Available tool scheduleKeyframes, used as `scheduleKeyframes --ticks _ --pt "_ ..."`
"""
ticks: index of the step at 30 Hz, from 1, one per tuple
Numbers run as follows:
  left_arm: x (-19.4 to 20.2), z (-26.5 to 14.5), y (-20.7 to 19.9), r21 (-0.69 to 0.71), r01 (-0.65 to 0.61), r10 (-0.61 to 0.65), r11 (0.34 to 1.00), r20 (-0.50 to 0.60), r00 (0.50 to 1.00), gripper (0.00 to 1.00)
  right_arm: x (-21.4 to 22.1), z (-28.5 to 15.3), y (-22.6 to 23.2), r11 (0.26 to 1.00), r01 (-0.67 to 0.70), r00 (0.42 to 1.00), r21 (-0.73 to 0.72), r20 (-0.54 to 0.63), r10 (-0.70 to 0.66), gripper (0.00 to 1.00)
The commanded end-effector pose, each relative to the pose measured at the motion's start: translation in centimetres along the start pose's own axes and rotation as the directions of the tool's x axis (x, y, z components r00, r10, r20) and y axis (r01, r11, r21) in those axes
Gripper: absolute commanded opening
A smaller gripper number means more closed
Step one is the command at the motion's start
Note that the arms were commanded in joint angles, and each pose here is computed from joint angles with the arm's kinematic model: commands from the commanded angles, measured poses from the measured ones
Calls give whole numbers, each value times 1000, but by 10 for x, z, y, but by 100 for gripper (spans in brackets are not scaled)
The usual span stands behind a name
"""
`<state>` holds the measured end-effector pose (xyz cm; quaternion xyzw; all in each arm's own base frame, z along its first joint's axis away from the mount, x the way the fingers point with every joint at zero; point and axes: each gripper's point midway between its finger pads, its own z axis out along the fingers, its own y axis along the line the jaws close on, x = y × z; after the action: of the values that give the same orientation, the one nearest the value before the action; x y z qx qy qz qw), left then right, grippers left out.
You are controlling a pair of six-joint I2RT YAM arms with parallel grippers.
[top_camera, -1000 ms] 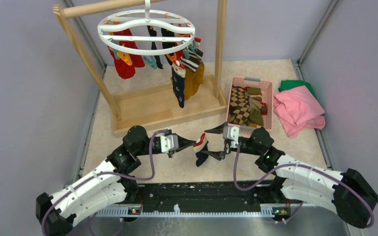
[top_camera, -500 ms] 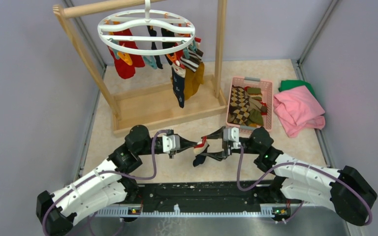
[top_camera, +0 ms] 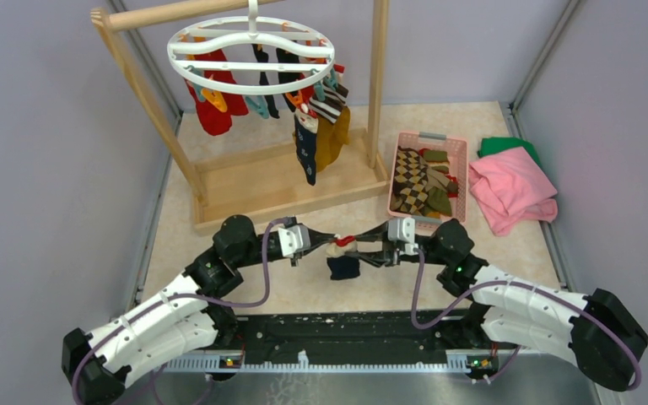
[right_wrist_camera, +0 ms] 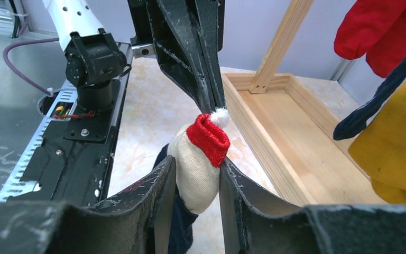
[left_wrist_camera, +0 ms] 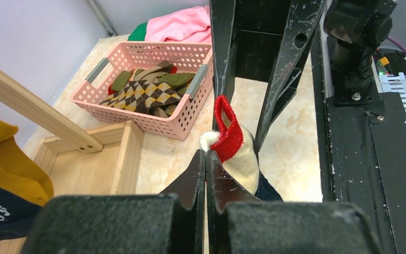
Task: Clip the socks to the hanger
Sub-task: Pick up the sock from the bin.
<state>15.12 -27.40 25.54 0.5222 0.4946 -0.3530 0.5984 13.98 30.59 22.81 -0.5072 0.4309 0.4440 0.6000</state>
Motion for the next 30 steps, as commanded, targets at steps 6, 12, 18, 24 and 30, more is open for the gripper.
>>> scheduleKeyframes --ticks 6,12,18,24,30 --pt "3 4 11 -45 -21 20 999 -16 1000 0 -22 2 -2 999 41 996 16 75 -42 30" --pt "5 3 18 -86 -14 12 996 -28 1000 0 -17 4 -2 1000 18 998 12 59 -19 3" --pt "4 -7 34 -223 72 -75 972 -9 997 17 -10 1 -15 996 12 1000 88 15 -13 0" --pt "1 -35 32 -334 292 -238 896 194 952 78 -16 -18 -32 964 120 990 237 47 -135 0" --pt "-3 -58 18 -310 423 -303 852 367 879 99 -16 -19 -26 961 160 980 226 83 -183 0"
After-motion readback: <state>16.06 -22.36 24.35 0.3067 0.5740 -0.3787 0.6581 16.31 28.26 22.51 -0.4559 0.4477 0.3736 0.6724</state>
